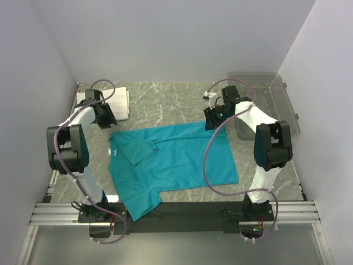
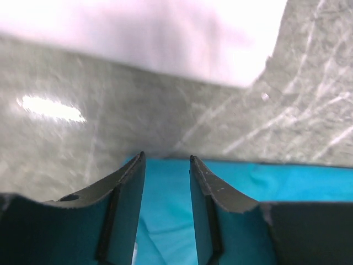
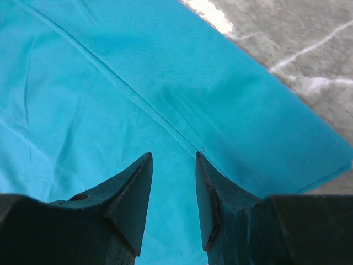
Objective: Fold and stack the t-shirts
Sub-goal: Fold the tshirt
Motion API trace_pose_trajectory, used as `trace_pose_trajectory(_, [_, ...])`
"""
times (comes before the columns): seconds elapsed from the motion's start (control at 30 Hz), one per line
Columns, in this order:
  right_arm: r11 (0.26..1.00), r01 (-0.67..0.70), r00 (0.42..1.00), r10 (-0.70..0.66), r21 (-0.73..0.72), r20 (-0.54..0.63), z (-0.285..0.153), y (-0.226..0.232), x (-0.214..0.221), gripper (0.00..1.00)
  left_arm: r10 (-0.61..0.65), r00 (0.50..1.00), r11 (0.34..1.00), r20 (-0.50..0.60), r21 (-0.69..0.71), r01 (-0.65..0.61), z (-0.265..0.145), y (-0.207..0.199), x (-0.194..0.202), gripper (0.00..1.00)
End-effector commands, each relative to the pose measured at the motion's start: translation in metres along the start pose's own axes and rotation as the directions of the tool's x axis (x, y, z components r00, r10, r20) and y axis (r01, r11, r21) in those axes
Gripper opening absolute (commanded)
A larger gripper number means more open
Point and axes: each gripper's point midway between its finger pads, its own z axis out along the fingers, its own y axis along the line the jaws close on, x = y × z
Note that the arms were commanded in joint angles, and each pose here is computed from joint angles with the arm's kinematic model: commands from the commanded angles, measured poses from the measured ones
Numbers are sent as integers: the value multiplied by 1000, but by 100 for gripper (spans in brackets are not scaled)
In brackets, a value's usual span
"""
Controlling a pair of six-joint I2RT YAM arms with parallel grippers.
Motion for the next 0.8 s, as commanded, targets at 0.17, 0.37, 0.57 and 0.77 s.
trace_pose_trajectory(0.17, [999,-25,999,24,24,39,-10,-9,-22,44,61,998,998,-29,-29,-62,4,19,-4,46])
trace_pose_trajectory(0.37, [994,-49,999,47,102,25,-6,-30,-28,44,30,998,1000,-63,-7,-30,11,21,17,47])
trace_pose_trajectory(0.57, [992,-62,998,61,109,16,-6,-37,-30,45,5,996,1000,-95,25,-3,19,15,22,45])
trace_pose_trajectory(0.77, [989,-71,997,68,126,23,-8,-44,-34,44,-6,994,1000,-112,15,8,20,18,28,45])
